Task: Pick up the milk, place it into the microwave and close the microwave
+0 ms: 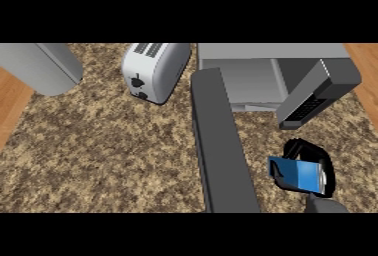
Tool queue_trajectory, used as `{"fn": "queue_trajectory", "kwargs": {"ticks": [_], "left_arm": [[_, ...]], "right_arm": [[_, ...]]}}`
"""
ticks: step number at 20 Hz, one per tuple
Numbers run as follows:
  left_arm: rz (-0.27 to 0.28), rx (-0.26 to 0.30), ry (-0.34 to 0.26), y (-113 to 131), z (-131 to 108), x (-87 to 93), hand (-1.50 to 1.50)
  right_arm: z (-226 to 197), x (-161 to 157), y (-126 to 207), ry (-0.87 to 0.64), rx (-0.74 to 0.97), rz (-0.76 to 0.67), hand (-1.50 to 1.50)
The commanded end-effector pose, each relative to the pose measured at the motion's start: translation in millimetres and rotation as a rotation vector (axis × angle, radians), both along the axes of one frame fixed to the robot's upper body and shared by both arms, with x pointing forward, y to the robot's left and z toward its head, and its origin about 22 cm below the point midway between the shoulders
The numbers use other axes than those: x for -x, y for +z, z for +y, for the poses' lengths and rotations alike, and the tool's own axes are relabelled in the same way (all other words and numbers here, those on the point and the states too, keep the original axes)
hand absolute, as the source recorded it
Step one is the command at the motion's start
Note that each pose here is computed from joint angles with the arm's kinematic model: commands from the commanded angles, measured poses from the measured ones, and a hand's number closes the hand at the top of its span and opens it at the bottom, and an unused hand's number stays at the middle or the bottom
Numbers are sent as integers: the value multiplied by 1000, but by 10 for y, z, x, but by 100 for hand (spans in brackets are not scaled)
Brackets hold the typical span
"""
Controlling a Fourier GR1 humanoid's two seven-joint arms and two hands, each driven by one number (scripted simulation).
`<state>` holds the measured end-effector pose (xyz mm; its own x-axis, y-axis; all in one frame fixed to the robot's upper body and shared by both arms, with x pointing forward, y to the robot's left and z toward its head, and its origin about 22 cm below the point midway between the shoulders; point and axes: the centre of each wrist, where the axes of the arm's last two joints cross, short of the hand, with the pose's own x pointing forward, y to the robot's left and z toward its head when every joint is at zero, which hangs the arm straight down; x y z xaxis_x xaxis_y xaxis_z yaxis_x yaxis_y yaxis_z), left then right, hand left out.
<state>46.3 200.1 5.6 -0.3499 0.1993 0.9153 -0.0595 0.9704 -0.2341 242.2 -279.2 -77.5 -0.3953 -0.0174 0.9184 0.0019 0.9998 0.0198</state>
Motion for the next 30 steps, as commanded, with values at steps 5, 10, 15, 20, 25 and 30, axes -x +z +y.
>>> {"fn": "queue_trajectory", "kwargs": {"ticks": [5,10,15,20,25,30], "left_arm": [[-15,18,0,43,-16,-2,-150],[6,7,10,31,169,69,-150],[8,-4,17,-63,242,96,-150],[18,-8,-1,-52,375,226,-150],[20,2,-5,-198,471,38,-150],[-3,4,-9,82,379,2,-150]], "right_arm": [[412,-32,265,13,-98,-16,150],[458,-400,513,-4,0,-28,150],[801,-624,462,-1,49,7,150],[940,-864,448,-84,134,85,150],[1045,-1148,329,-115,127,119,150],[959,-1302,230,-157,131,143,150]]}}
